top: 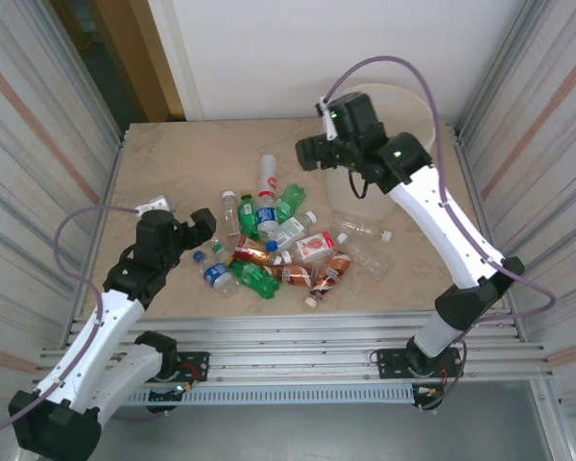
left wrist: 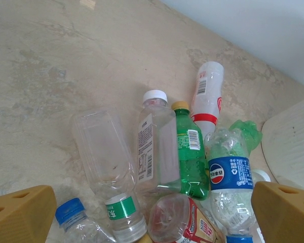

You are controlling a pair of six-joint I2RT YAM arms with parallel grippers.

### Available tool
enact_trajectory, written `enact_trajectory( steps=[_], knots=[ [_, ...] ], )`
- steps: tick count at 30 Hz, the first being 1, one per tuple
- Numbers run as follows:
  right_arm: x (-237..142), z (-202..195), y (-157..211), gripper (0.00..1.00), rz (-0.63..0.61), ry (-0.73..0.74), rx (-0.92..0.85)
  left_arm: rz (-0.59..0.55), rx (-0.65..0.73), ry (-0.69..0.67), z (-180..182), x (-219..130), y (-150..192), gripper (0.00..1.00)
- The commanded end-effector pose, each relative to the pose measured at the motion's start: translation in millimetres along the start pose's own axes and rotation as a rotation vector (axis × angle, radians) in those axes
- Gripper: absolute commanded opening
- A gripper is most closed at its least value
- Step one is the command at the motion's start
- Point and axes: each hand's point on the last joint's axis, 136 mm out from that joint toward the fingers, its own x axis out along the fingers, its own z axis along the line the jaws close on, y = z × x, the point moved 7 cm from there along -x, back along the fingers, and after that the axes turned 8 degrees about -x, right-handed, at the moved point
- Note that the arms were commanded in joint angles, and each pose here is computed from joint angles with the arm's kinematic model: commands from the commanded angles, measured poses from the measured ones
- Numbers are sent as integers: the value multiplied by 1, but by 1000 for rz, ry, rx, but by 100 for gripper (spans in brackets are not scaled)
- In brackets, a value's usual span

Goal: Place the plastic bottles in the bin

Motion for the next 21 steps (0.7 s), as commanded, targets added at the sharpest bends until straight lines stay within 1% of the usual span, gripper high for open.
enact_trajectory(
  steps=[1,5,8,15,21],
  knots=[
    [20,30,10,93,43,-24,42,-42,-32,-2,2,-2,-5,99],
    [52,68,32,93,153,-104,54,-41,-45,-17,5,-1,-3,99],
    [77,86,50,92,233,-151,79,-38,-47,-27,7,0,-2,99],
    [128,109,89,90,394,-195,121,-34,-54,-25,8,3,-1,99],
    [161,122,111,90,457,-218,136,-17,-50,-30,9,6,2,99]
  ],
)
